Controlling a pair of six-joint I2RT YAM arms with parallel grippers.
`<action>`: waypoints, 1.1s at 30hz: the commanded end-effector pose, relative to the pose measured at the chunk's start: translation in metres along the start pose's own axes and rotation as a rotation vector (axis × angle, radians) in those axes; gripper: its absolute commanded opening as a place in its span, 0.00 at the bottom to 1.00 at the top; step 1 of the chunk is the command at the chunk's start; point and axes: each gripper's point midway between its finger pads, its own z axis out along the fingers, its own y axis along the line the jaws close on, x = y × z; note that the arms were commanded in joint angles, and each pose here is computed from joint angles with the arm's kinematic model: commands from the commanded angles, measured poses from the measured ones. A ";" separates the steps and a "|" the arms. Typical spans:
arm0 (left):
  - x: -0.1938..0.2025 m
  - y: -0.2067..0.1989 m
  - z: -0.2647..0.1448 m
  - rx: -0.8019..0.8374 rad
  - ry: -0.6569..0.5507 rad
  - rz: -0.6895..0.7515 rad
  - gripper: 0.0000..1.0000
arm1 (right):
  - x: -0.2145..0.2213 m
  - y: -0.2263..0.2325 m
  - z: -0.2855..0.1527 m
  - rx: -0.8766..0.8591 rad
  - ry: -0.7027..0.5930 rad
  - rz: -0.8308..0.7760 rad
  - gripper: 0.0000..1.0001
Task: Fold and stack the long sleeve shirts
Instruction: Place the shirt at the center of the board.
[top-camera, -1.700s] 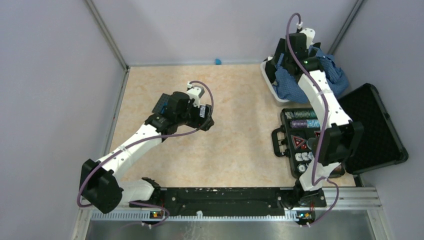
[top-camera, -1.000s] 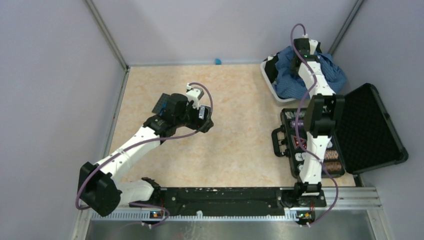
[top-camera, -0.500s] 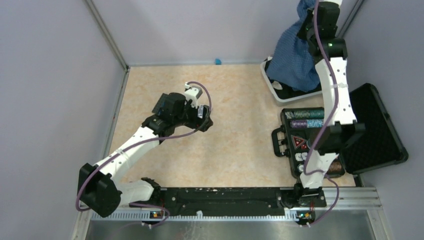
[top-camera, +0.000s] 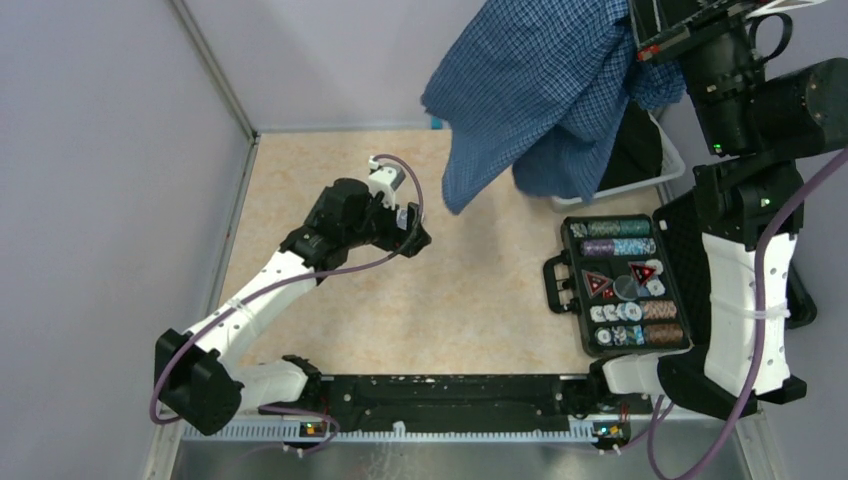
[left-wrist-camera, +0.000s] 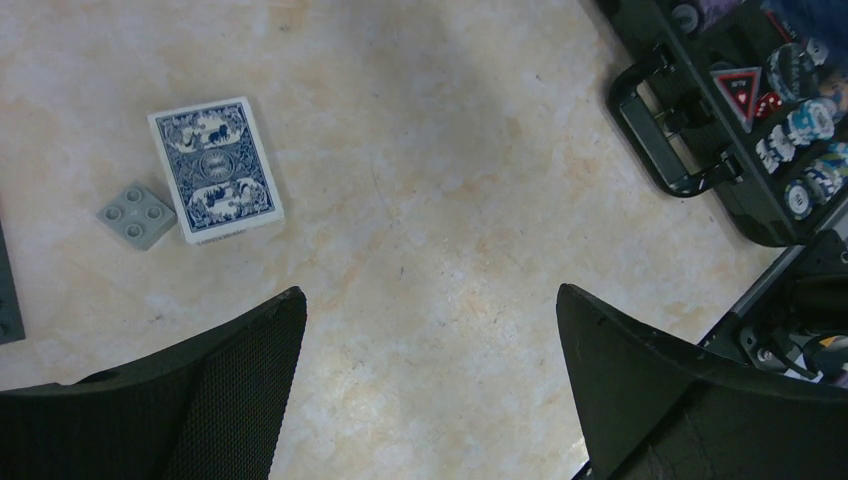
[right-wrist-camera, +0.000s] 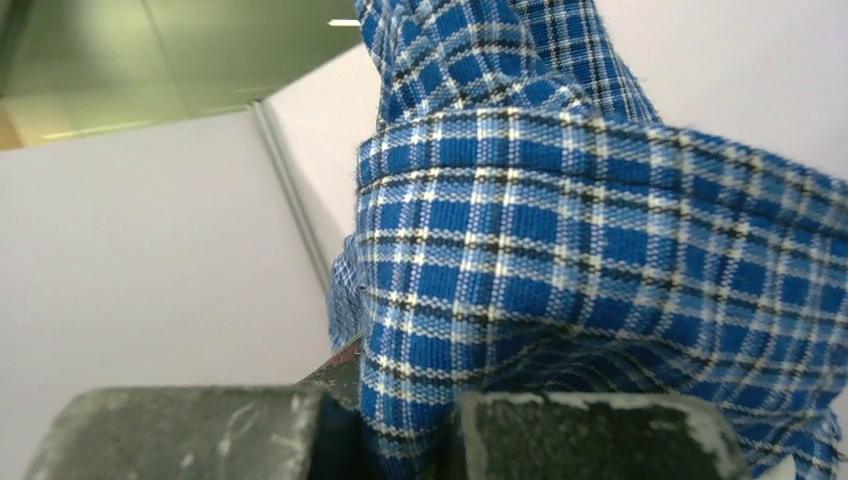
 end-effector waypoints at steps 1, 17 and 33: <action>-0.049 -0.019 -0.025 0.041 -0.138 0.005 0.99 | 0.003 0.018 0.007 -0.101 -0.011 0.102 0.00; -0.037 -0.007 -0.031 -0.040 -0.119 -0.102 0.99 | 0.408 -0.107 -0.121 0.356 0.990 0.271 0.00; 0.000 -0.001 0.088 0.066 0.052 -0.336 0.99 | 0.490 -0.143 -0.227 0.577 1.230 0.153 0.00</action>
